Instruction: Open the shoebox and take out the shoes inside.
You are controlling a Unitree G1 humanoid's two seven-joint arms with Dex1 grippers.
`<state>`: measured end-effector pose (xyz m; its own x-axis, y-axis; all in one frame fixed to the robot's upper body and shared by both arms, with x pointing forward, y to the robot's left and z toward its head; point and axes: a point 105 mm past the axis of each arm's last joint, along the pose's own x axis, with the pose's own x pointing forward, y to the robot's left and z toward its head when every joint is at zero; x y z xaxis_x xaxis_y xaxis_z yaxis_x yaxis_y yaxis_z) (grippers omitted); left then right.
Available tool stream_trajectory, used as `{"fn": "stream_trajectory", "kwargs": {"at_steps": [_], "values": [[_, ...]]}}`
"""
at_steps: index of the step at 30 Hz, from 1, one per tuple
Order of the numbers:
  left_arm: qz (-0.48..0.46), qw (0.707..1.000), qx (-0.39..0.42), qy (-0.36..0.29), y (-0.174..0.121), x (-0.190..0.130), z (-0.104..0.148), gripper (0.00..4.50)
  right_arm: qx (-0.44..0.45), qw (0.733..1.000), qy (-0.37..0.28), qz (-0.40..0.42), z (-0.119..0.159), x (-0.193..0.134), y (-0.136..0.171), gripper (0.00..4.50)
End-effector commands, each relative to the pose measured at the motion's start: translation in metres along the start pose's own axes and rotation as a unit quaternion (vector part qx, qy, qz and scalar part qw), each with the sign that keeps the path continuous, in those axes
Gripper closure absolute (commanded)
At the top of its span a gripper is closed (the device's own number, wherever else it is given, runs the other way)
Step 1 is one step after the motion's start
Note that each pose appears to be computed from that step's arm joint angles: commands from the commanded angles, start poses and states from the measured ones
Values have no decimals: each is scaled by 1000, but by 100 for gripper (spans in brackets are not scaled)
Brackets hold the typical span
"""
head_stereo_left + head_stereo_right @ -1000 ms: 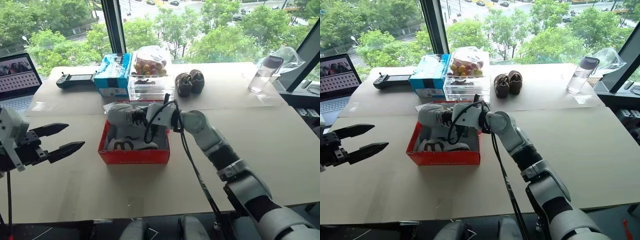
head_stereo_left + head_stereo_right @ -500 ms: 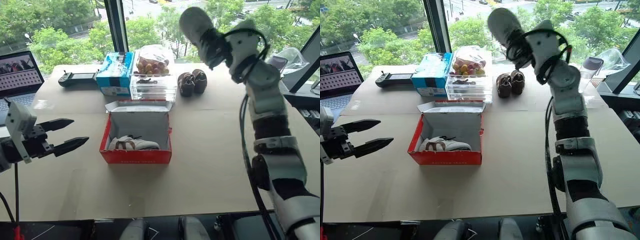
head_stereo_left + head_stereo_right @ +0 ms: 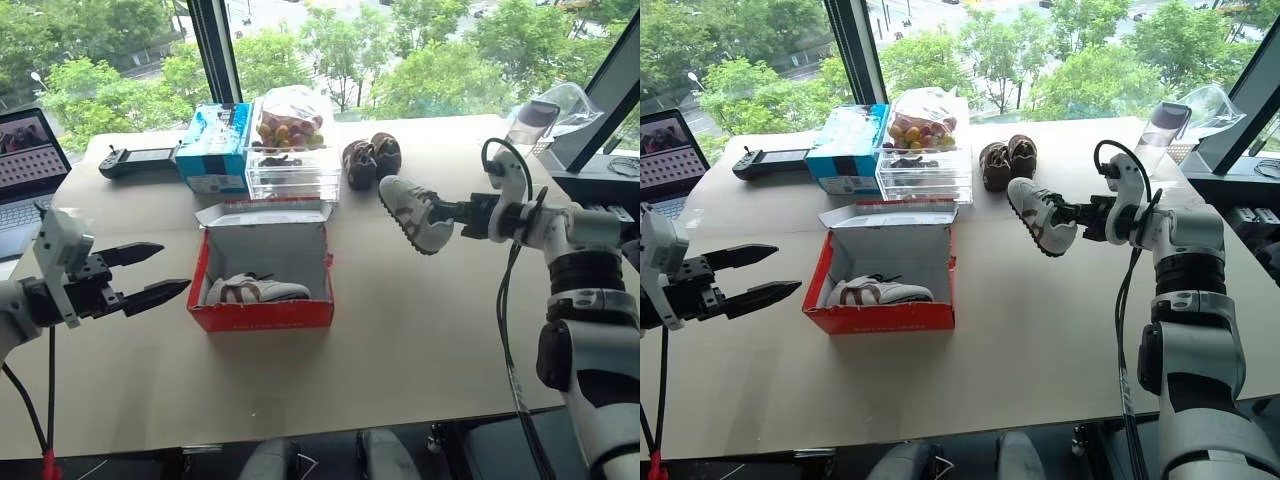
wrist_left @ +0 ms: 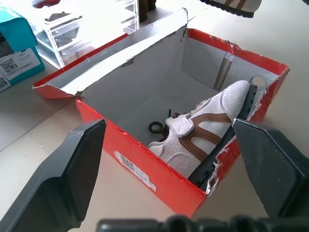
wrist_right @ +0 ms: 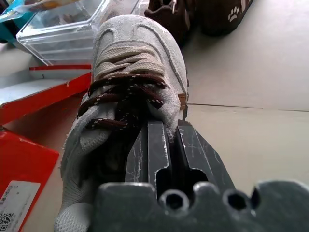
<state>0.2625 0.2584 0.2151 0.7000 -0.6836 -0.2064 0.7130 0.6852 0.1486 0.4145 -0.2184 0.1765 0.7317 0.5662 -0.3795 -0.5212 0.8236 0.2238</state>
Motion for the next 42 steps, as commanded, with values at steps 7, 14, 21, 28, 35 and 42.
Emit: {"fn": "stream_trajectory", "kwargs": {"at_steps": [7, 14, 21, 28, 35, 42], "values": [[-3, 1000, 23, -3, 3, 0, 10, 0, -165, 985, -4, 59, 50, -48, 21, 146], [12, 999, 45, 3, 6, 6, 10, 0, -247, 952, -49, 174, 95, -33, 96, 9], [37, 998, 54, 8, 10, 4, 7, 0, -156, 907, 23, 390, 80, 0, 214, 9], [55, 997, 56, 6, 9, 2, 5, 0, -145, 902, 133, 385, 47, 36, 232, 9], [68, 997, 48, 2, 1, -3, 3, 0, -248, 882, 169, 364, 10, 57, 217, 9], [82, 995, 55, 8, 1, -3, 1, 0, -228, 879, 174, 382, 5, 50, 220, 9]]}}
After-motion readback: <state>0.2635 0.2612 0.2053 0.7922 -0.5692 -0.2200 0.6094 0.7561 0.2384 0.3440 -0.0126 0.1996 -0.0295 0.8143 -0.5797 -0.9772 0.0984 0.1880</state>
